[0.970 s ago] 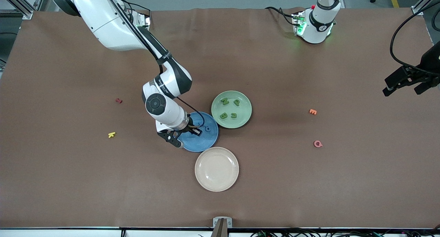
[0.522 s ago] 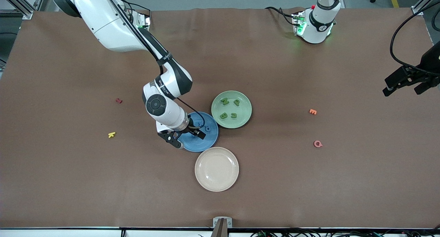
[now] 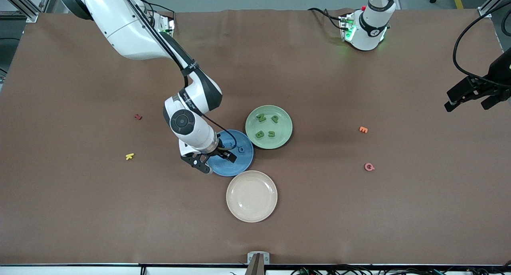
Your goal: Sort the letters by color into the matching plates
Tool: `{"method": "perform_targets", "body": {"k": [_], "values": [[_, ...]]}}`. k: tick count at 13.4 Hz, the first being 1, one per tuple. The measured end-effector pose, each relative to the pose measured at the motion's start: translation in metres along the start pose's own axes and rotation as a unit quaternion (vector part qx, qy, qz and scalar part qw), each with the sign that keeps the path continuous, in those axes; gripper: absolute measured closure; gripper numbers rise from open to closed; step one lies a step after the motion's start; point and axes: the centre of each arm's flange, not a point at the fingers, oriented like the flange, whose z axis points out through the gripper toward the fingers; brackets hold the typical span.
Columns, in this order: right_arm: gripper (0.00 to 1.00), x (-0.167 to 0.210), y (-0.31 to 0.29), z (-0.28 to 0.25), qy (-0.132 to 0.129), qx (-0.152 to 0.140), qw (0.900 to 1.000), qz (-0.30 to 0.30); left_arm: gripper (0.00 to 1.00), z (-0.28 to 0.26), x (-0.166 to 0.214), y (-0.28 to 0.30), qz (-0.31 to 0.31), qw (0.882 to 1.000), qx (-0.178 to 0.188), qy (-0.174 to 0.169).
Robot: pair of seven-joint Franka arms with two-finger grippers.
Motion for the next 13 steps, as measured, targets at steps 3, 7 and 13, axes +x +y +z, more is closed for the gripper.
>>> {"method": "perform_targets", "body": {"k": [3, 7, 13], "values": [[0.0, 0.02, 0.011, -0.018, -0.009, -0.042, 0.998, -0.044, 0.0, 0.0, 0.0, 0.0, 0.0, 1.0, 0.0, 0.0], [0.0, 0.067, 0.067, -0.071, -0.054, -0.1, 0.987, -0.115, 0.0, 0.0, 0.0, 0.0, 0.0, 1.0, 0.0, 0.0], [0.0, 0.088, 0.168, -0.151, -0.078, -0.122, 0.971, -0.19, 0.0, 0.001, 0.0, 0.0, 0.0, 1.0, 0.0, 0.0]]}}
